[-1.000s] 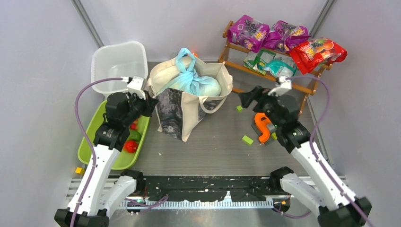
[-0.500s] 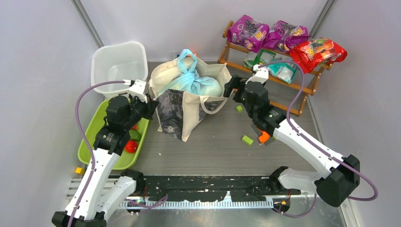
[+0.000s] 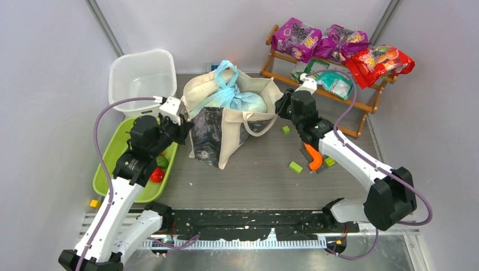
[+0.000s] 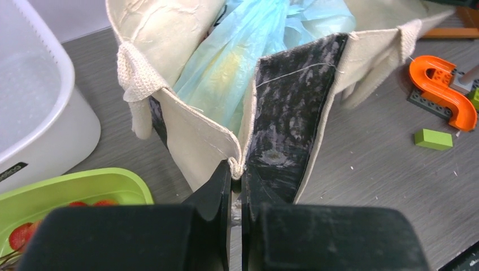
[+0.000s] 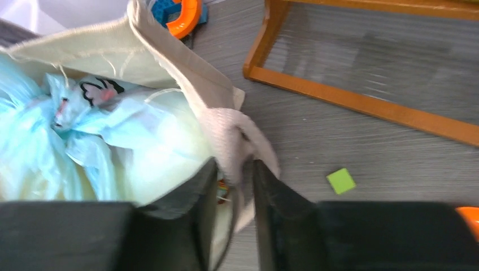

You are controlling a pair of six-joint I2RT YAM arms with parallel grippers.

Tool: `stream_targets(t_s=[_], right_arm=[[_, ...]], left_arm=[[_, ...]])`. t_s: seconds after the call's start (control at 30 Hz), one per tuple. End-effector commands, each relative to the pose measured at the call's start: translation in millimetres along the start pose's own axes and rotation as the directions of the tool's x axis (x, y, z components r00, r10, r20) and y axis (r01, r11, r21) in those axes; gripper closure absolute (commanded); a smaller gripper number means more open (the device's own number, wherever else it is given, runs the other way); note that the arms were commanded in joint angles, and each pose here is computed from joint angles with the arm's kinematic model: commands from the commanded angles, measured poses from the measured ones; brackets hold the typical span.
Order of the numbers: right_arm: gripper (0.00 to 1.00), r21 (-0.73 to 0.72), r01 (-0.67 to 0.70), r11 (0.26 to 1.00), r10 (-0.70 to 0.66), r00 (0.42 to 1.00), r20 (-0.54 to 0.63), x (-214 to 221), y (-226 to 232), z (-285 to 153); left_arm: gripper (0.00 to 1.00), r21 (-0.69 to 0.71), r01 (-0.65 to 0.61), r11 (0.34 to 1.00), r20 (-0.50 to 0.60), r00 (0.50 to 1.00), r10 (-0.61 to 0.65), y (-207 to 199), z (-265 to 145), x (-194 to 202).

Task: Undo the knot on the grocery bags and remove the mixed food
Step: Adjust the takeout bag at the center of the board.

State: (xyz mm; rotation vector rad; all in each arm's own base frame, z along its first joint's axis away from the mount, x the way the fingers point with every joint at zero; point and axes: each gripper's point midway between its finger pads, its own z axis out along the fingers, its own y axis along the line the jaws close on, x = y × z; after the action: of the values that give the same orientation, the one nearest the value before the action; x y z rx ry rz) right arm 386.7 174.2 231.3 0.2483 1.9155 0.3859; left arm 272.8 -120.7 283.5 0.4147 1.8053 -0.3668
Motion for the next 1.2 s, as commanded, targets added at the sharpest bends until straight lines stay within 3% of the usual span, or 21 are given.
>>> stream_targets(t_s=[0.0,0.07,0.13,0.17,0.23,0.3,0.4,0.47,0.53,0.67,0.8,0.9,1.17], right_arm=[[0.84,-0.162,-0.055,0.985,0.070,0.994,0.084,-47,30,6],[0.93,-0.207,-0.014,0.978,0.037,0.994,0.106,-57,39,5],[0.95,-0.248,0.035,0.968,-0.003,0.991,0.131,-64,47,3],[0.95,-0.263,0.054,0.963,-0.018,0.991,0.136,-66,50,0],[0.95,-0.269,0.107,0.957,-0.069,0.987,0.147,-69,51,-4],[0.95,-0.281,0.171,0.944,-0.132,0.980,0.151,-71,52,-9],[0.95,-0.288,0.258,0.922,-0.225,0.964,0.142,-67,51,-14],[0.95,-0.324,0.293,0.900,-0.268,0.956,0.121,-59,54,-16],[0.95,-0.338,0.304,0.891,-0.289,0.953,0.095,-49,53,-17],[0.95,-0.399,0.305,0.865,-0.302,0.951,0.072,-37,58,-23],[0.95,-0.433,0.317,0.844,-0.323,0.944,0.061,-31,60,-30],[0.95,-0.440,0.322,0.838,-0.329,0.942,0.062,-30,59,-37],[0.95,-0.481,0.314,0.818,-0.327,0.943,0.060,-21,58,-53]], left_arm=[[1.00,0.091,-0.031,0.995,-0.065,0.997,0.037,-20,-4,20],[1.00,0.157,-0.079,0.984,-0.042,0.995,0.087,-31,-8,16],[0.96,0.215,-0.098,0.972,-0.019,0.994,0.105,-41,-14,13],[0.83,0.237,-0.105,0.966,-0.003,0.994,0.109,-46,-19,8],[0.47,0.270,-0.108,0.957,0.029,0.994,0.104,-54,-30,-5],[0.22,0.288,-0.121,0.950,0.080,0.992,0.102,-59,-45,-26],[0.03,0.236,-0.116,0.965,0.161,0.984,0.079,-55,-58,-63],[0.01,0.148,-0.110,0.983,0.167,0.982,0.085,-40,-57,-86],[0.00,0.008,-0.102,0.995,0.106,0.989,0.101,-12,-48,-99],[0.01,-0.195,-0.157,0.968,0.007,0.987,0.161,36,-16,-120],[0.01,-0.232,-0.165,0.958,-0.089,0.985,0.148,74,28,-122],[0.00,-0.248,-0.109,0.962,-0.166,0.984,0.069,103,53,-112],[0.00,-0.151,0.100,0.983,-0.204,0.970,-0.130,103,96,-83]])
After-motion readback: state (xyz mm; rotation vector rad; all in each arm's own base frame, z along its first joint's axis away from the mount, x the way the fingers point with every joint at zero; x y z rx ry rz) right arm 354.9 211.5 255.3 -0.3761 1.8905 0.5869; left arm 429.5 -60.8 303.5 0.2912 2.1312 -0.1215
